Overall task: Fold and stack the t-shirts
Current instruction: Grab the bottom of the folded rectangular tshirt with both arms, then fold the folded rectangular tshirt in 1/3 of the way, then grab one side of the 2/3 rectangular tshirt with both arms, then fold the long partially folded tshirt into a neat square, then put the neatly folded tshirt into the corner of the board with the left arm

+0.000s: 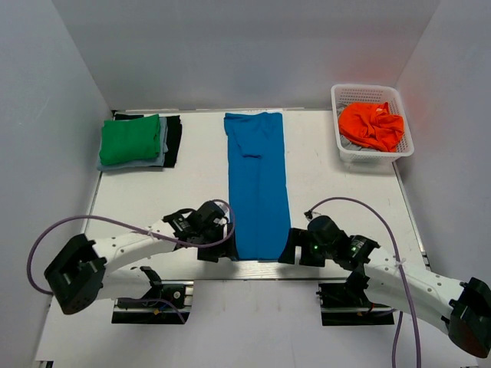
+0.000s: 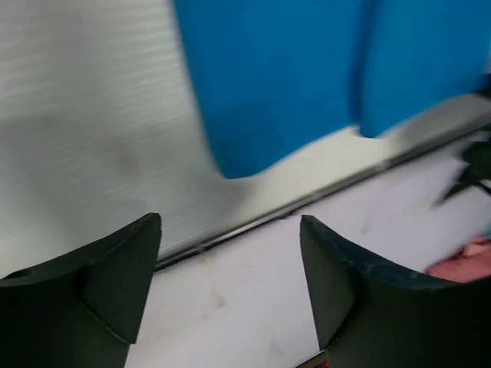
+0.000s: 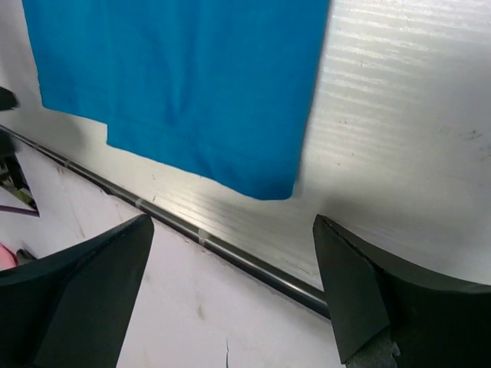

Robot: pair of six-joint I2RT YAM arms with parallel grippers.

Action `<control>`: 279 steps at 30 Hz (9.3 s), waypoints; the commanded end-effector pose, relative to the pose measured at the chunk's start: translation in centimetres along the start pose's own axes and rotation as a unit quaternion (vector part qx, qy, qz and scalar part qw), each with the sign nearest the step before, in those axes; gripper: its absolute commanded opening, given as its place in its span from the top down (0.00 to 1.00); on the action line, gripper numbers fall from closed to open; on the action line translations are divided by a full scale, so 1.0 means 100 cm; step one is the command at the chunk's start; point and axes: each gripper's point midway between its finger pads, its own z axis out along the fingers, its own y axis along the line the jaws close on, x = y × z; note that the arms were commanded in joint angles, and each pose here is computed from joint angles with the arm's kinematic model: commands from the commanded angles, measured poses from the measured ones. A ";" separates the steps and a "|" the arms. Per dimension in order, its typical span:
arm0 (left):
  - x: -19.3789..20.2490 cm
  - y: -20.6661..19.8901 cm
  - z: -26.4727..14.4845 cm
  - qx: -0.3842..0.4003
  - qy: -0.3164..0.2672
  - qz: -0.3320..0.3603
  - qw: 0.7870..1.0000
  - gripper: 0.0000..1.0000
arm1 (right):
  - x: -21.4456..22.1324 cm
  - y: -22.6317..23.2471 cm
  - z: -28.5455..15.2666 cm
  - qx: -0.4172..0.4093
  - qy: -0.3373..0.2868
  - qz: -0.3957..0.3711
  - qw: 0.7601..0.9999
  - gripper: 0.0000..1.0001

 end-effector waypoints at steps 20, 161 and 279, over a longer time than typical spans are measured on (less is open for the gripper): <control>0.013 0.039 0.052 -0.091 0.056 0.017 0.994 0.84 | -0.007 -0.025 0.026 0.058 -0.002 0.041 0.997 0.54; -0.060 -0.045 -0.059 0.166 -0.046 0.052 0.984 1.00 | -0.120 0.041 -0.075 -0.061 -0.099 -0.118 0.986 1.00; -0.205 0.030 -0.002 -0.083 -0.173 -0.093 0.977 0.00 | -0.219 0.020 -0.029 -0.054 -0.278 -0.053 0.958 0.10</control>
